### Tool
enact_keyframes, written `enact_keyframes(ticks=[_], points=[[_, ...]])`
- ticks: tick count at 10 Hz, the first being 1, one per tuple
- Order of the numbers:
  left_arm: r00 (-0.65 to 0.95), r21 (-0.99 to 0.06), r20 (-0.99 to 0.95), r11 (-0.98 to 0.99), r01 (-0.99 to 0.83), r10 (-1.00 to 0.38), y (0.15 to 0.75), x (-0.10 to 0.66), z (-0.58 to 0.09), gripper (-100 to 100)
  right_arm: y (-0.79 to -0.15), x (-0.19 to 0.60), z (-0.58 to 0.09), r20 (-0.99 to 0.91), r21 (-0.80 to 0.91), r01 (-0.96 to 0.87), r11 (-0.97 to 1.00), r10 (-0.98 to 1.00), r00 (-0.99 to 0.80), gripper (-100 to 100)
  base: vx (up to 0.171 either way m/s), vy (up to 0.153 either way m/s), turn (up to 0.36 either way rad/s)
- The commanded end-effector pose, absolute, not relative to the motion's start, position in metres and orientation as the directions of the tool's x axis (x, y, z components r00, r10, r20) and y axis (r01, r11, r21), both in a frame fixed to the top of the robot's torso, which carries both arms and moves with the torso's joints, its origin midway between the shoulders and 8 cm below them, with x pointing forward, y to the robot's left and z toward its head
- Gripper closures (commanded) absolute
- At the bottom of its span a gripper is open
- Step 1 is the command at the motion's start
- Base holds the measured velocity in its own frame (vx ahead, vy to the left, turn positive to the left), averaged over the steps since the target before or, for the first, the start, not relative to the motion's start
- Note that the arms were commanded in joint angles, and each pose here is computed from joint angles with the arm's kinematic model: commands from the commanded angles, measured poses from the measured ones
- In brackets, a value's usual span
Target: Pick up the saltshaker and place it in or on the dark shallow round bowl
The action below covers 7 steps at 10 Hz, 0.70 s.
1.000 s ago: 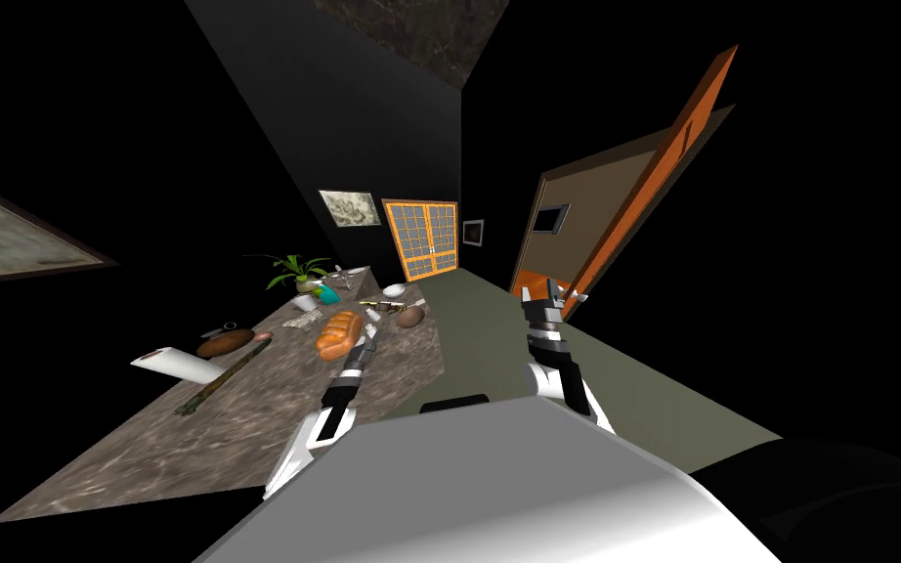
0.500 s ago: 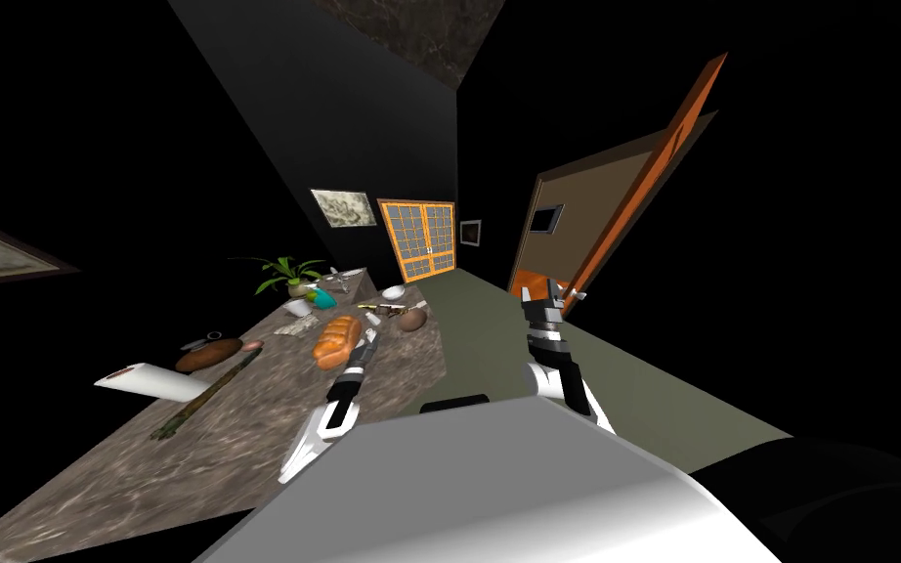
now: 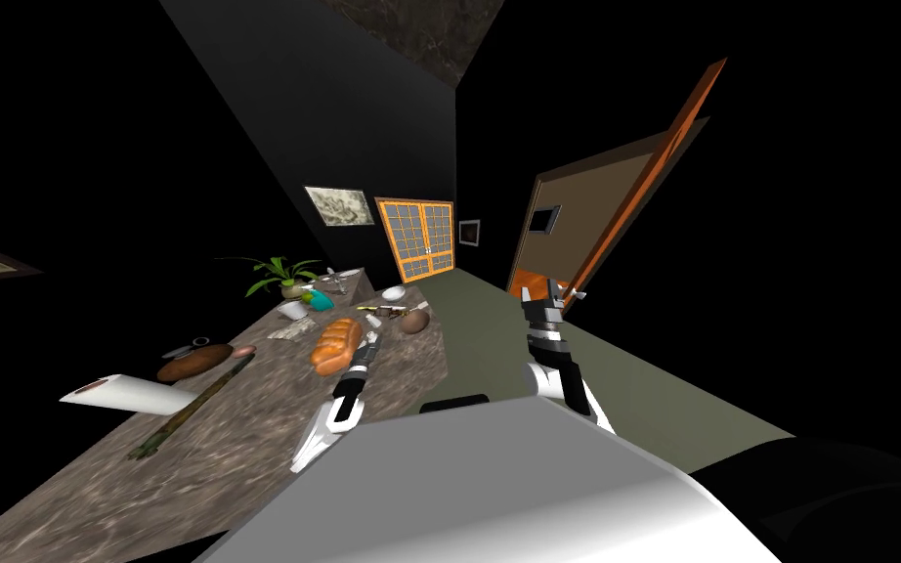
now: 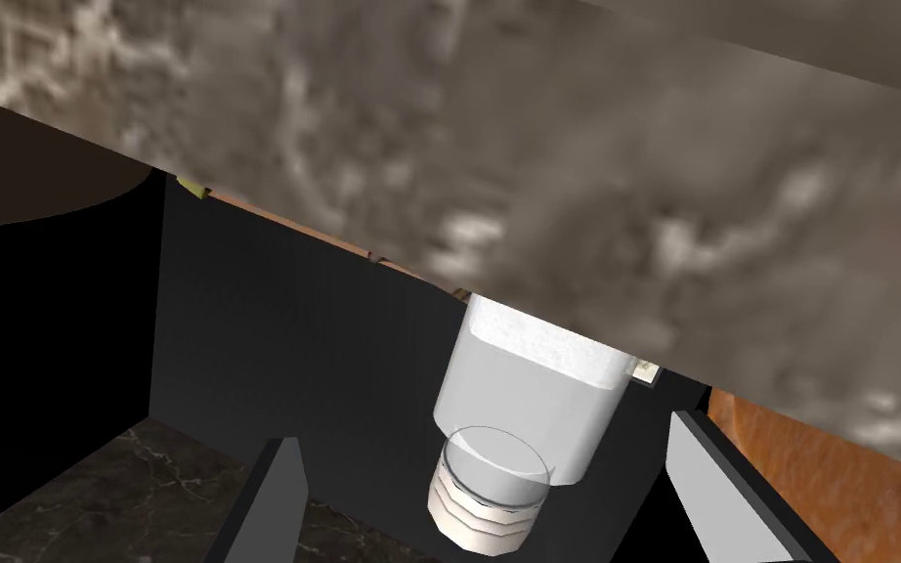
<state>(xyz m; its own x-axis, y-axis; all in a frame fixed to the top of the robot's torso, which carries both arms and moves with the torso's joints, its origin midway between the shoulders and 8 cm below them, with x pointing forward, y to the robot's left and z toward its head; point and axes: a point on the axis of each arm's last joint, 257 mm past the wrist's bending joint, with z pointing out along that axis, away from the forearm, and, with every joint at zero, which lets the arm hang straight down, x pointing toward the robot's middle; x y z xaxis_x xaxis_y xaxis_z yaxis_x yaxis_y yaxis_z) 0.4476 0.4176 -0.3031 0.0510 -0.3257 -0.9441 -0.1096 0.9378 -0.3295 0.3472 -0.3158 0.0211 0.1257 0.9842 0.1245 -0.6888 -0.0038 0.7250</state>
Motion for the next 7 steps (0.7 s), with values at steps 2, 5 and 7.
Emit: enact_keyframes(ticks=[2, 5, 7], points=[[0.053, -0.326, -0.945, 0.939, -0.112, -0.322, 0.421, 0.451, -0.299, -100, -0.3158, 0.3472, 0.0211, 0.125, 0.725, -0.689, -0.004, 0.984, 0.126, 0, 0.055, -0.005, -0.041], [0.053, -0.323, -0.946, 0.939, -0.115, -0.319, 0.4225, 0.4514, -0.2984, 100, -0.3158, 0.3472, 0.0211, 0.125, 0.725, -0.689, -0.004, 0.984, 0.126, 0, 0.002, 0.0, 0.004], [0.053, -0.322, -0.947, 0.94, -0.114, -0.318, 0.4225, 0.4516, -0.2982, 100, -0.3158, 0.3472, 0.0211, 0.125, 0.725, -0.689, -0.004, 0.984, 0.126, 0, 0.0, 0.0, 0.0]])
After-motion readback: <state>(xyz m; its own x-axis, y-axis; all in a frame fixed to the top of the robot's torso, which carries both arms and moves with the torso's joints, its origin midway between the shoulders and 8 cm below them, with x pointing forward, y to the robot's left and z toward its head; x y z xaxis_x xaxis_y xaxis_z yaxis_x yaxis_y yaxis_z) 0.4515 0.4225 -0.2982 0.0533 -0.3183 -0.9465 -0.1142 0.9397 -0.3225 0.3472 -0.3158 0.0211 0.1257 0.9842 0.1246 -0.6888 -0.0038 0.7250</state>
